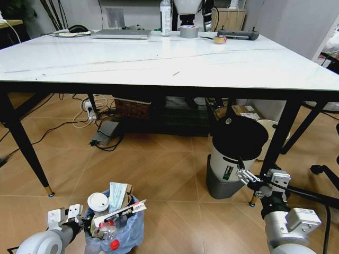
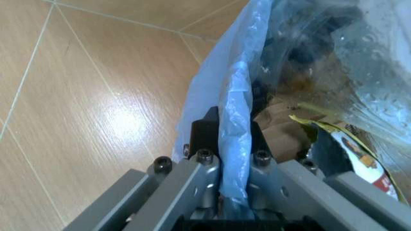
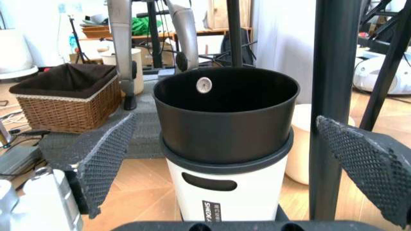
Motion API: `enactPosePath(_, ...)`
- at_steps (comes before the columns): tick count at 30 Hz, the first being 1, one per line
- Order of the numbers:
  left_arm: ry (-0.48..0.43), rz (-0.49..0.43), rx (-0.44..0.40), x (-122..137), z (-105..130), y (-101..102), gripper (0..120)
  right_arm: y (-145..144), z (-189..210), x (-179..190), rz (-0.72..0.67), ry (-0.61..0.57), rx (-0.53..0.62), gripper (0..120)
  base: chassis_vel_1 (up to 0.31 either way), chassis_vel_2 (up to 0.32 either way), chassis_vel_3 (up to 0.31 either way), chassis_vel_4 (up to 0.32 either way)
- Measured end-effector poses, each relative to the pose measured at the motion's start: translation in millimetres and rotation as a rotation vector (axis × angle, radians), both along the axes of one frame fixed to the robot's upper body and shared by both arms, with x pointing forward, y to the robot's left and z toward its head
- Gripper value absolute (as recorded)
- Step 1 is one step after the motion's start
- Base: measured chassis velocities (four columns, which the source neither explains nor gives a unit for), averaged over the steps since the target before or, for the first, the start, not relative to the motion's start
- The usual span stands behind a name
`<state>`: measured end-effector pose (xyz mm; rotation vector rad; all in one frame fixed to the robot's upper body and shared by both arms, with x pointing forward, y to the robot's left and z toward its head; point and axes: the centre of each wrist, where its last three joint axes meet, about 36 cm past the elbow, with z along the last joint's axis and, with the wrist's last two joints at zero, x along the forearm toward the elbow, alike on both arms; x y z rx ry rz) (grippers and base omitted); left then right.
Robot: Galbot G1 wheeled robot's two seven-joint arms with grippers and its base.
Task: Pick up the trash bin and place the trash from the table into it.
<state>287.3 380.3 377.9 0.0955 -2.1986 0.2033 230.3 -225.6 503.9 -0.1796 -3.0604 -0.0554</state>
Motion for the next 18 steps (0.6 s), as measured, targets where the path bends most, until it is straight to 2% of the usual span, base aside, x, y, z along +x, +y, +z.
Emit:
enactPosePath(7,0.001,0.002,0.004,-0.8,-4.7,2.1,1,0.0,-0.1,-0.2,0.0,0.0,0.0,100,0.0,0.0,0.0,0.0)
enactPosePath(12,0.003,0.008,0.012,-1.8,-6.1,4.6,22,-0.1,-0.4,0.5,0.0,-0.002,0.0,100,0.0,0.0,0.0,0.0)
enactPosePath(14,0.003,0.008,0.012,-2.2,-6.3,4.9,26,-0.1,-0.4,0.6,0.0,-0.002,0.0,100,0.0,0.0,0.0,0.0)
enactPosePath(18,0.003,0.009,0.012,-3.8,-6.9,5.9,44,-0.3,-0.7,0.7,0.001,-0.002,0.001,100,0.0,0.0,0.0,0.0)
